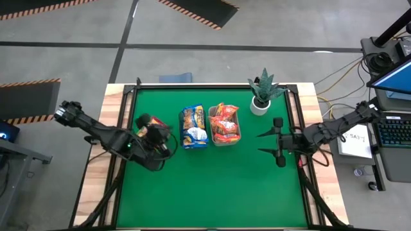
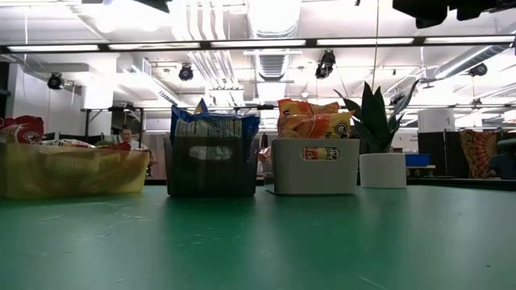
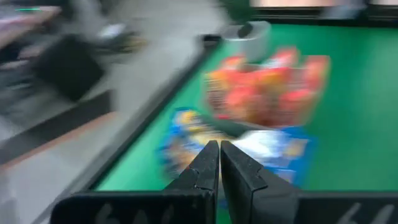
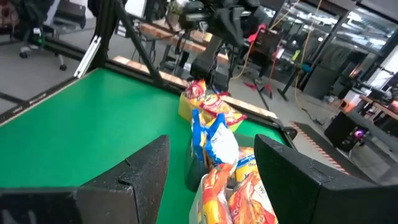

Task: Sort Maruchan noodles
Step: Return to Home Position

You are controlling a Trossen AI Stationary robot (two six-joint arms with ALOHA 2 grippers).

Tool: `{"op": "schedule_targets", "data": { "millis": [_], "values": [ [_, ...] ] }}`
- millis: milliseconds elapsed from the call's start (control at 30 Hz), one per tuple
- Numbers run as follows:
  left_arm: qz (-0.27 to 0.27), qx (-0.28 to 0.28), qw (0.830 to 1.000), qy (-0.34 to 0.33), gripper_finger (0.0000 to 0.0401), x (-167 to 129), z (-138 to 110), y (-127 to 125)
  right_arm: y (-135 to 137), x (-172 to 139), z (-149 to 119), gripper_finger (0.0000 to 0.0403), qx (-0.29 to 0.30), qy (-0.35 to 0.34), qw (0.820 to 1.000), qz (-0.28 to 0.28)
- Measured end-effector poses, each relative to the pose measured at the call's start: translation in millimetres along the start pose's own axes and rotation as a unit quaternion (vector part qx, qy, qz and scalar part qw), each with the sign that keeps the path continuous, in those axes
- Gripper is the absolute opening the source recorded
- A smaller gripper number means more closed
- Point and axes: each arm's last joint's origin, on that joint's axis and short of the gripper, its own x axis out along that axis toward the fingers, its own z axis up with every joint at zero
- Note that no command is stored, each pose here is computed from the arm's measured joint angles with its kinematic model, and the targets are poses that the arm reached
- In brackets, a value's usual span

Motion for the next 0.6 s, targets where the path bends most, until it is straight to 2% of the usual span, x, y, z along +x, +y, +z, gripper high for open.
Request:
{"op": "schedule_targets", "data": {
  "millis": [100,200,300,400,600],
  "values": [
    [-0.100,0.052,0.994,-0.001,0.0000,-3,14,-13,-3,-10,-2,0.0224,0.008,-0.021,1.000,-0.007],
    [-0.179,0.137,0.974,-0.031,0.0000,-1,16,-27,-6,-19,-4,0.0224,0.010,-0.049,0.999,-0.016],
    [-0.192,0.183,0.963,-0.050,0.0000,7,9,-32,-8,-27,-9,0.0224,0.014,-0.077,0.997,-0.026],
    [-0.180,0.180,0.966,-0.048,0.0000,17,-3,-23,-9,-33,-14,0.0224,0.014,-0.098,0.994,-0.034],
    [-0.175,0.104,0.975,-0.085,0.0000,27,-31,10,-11,-46,-23,0.0224,0.024,-0.133,0.990,-0.047]
  ]
}}
